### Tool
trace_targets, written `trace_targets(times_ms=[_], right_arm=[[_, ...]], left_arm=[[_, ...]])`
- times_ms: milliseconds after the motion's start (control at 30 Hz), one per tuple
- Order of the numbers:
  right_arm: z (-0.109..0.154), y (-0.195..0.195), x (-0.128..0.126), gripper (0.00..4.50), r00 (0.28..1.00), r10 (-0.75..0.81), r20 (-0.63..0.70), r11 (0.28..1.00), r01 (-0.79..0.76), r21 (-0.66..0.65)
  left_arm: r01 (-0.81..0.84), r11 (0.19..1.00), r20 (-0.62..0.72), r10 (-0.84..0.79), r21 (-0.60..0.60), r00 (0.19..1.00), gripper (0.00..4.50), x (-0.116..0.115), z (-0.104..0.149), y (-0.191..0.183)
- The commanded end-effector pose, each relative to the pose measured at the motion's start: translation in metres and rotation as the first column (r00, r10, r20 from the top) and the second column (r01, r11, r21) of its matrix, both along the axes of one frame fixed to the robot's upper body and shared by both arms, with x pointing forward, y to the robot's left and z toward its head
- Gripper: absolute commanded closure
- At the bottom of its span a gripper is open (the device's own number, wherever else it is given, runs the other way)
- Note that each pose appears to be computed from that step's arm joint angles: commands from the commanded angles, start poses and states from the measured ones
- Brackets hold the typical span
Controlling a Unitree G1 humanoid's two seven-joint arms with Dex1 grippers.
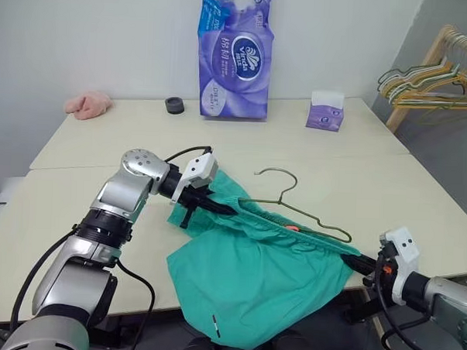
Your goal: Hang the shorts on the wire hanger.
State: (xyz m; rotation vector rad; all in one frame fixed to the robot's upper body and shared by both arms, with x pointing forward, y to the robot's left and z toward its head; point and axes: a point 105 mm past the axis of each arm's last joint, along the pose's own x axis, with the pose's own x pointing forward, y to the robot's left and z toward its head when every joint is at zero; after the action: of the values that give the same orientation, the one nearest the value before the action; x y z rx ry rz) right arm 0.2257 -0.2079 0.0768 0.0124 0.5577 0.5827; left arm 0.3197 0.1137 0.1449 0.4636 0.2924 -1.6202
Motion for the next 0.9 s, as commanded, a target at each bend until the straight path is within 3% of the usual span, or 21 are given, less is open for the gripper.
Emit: trace_targets(times_ms=[33, 267, 733, 900], right_arm=[[0.003, -0.011, 0.001, 4.47, 0.999, -0.029, 0.013, 0.999, 0.030, -0.034], [0.004, -0.013, 0.000, 4.47, 0.999, -0.037, 0.012, 0.999, 0.038, -0.031], [0.015, -0.016, -0.013, 4.47, 0.999, 0.032, 0.004, 0.995, -0.031, -0.096], [0.027, -0.027, -0.004, 4.47, 0.997, 0.022, 0.070, 0.987, -0.011, -0.162]], left_arm=[[-0.020, 0.999, 0.021, 0.021, -0.049, 1.000, 4.50, 0.001, 0.016, 0.002], [0.006, 1.000, 0.019, -0.006, 0.019, 1.000, 4.50, -0.004, 0.008, 0.008], [-0.020, 0.989, 0.105, 0.005, 0.147, 0.994, 4.50, 0.008, -0.008, 0.022], [-0.024, 0.985, 0.135, 0.000, 0.173, 0.991, 4.50, 0.010, -0.011, 0.026]])
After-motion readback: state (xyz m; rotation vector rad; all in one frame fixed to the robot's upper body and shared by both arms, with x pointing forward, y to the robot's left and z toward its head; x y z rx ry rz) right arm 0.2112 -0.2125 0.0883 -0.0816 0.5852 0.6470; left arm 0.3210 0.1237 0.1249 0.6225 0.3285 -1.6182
